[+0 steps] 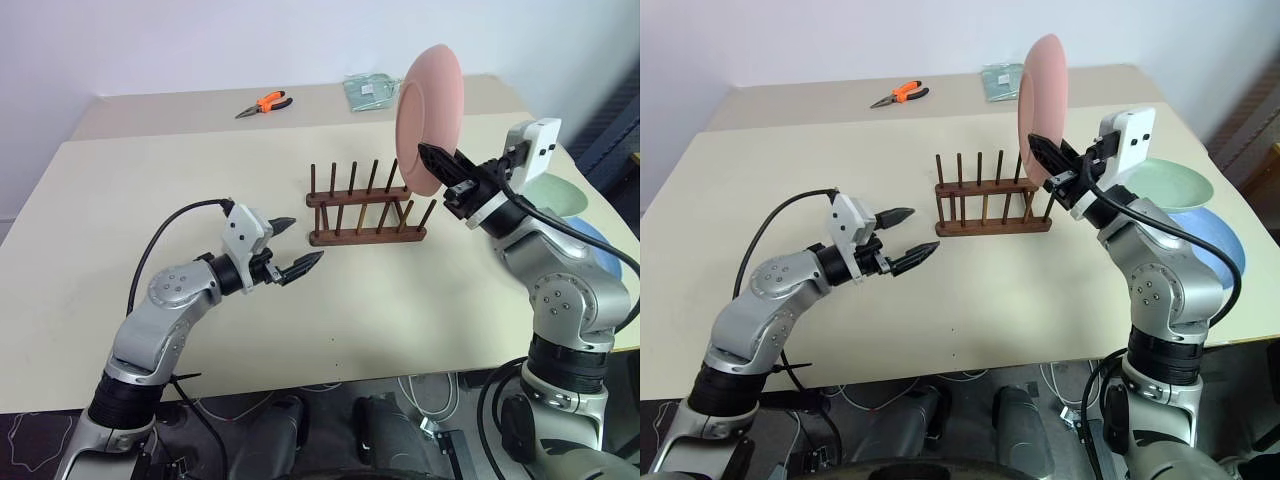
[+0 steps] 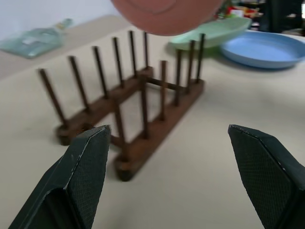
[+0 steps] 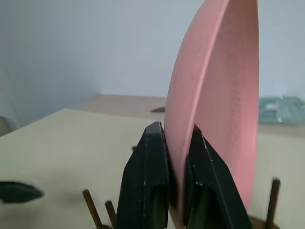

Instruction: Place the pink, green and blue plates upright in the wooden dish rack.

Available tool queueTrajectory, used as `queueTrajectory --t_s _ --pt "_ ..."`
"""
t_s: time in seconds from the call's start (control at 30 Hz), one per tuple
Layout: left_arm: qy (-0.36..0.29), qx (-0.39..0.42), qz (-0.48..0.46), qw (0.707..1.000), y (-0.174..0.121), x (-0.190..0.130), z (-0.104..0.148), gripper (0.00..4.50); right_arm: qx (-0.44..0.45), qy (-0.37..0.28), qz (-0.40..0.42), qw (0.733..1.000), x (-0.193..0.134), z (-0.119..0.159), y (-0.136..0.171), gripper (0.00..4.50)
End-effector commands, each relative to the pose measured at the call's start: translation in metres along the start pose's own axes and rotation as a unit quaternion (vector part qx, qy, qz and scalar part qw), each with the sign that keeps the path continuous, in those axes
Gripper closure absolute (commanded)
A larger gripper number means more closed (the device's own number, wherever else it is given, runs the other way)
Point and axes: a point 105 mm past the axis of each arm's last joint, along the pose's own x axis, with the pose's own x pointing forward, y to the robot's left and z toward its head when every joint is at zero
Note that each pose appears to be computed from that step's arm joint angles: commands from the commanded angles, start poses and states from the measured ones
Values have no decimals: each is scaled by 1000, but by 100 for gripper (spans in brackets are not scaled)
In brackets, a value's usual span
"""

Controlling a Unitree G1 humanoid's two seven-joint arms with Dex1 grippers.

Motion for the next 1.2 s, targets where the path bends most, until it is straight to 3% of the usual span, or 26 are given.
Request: queueTrajectory --t_s 0.03,0.27,0.37,0.5,0.73,0.9,0.97,1.03,1.07,1.13,1.2 --pt "-21 9 -22 999 -13 3 13 47 9 -27 -5 1000 -3 12 -1 450" --pt "-11 10 -32 999 -19 5 8 47 58 1 -36 998 -9 -5 -18 450" --pt "-9 10 -35 999 -20 5 7 42 56 16 -43 997 -12 -12 -22 332" --pt "-7 12 -40 999 -23 7 5 42 27 23 -58 998 -12 -14 -27 131" --pt "-3 11 -44 999 -24 7 3 42 -77 -22 -76 994 -21 25 -39 131" --pt "-1 9 -40 999 -22 6 0 42 -90 -55 -89 990 -48 58 -57 131" --pt "-1 8 -38 999 -21 6 -1 42 -90 -53 -101 989 -58 63 -66 75" --pt "0 8 -38 999 -21 7 -2 42 -150 22 -149 977 -72 48 -89 2" --pt "1 8 -39 999 -20 7 -3 42 -180 61 -164 968 -77 39 -97 2" --pt "1 8 -44 999 -21 9 -3 42 -299 185 -173 920 -87 6 -116 2" --pt "1 10 -50 999 -23 12 -4 42 -408 282 -152 855 -98 -23 -133 2"
